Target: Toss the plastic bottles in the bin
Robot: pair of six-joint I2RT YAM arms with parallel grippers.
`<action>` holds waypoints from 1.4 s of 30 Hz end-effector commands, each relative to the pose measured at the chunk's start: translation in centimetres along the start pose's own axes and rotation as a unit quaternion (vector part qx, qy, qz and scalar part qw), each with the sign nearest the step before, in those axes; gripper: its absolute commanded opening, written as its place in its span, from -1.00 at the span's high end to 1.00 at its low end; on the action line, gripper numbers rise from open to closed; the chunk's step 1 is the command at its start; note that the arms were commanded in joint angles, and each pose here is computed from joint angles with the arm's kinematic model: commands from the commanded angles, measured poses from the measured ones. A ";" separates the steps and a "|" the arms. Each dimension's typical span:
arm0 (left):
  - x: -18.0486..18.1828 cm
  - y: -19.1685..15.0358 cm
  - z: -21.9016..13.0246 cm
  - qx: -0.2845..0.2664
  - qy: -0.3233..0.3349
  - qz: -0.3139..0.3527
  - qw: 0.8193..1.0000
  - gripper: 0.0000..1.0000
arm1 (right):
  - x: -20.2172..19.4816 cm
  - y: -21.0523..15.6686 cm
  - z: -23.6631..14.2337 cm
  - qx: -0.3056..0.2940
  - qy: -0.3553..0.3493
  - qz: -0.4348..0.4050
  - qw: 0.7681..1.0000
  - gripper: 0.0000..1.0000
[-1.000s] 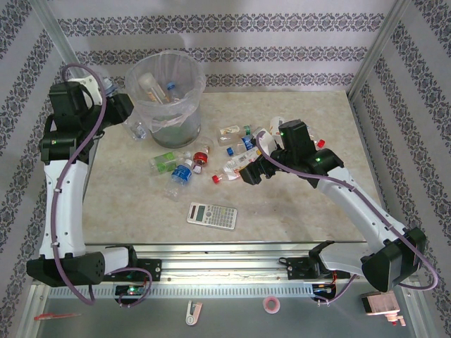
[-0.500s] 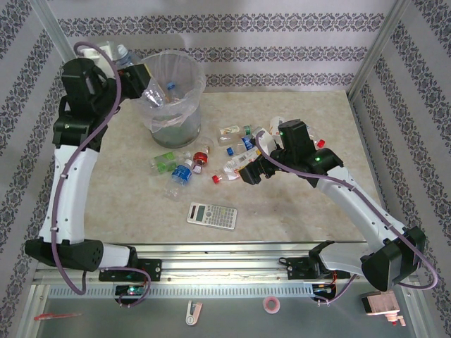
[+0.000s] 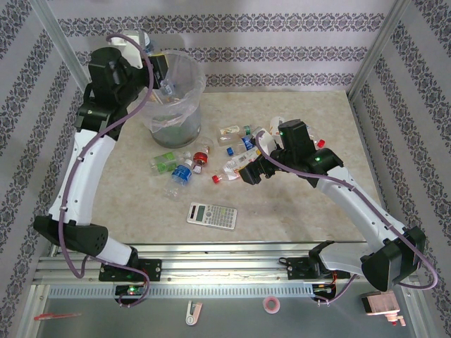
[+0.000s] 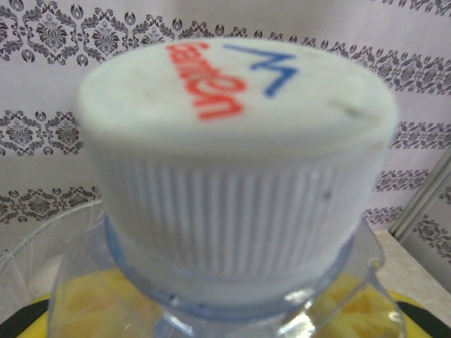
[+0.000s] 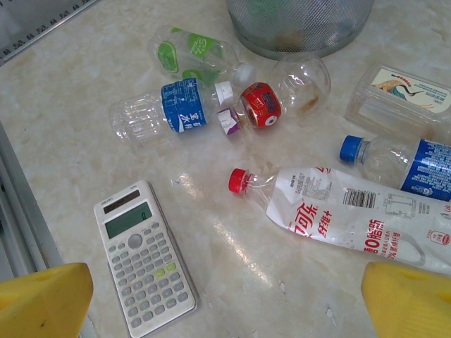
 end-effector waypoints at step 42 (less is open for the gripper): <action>2.3 -4.2 12.0 0.117 0.037 -0.045 0.991 -1.00 | -1.6 0.6 -2.1 -0.013 -0.042 0.012 0.999 -0.96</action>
Point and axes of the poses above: each hand's point on the last joint's axis, 136 mm out from that joint toward the fingers, its own z axis out along the fingers, its own x axis along the line the jaws close on, y = z × x, the point moved 3 cm from there along -z, back along the fingers, and after that the axes turned 11 degrees about -z, right-handed, at the moved point
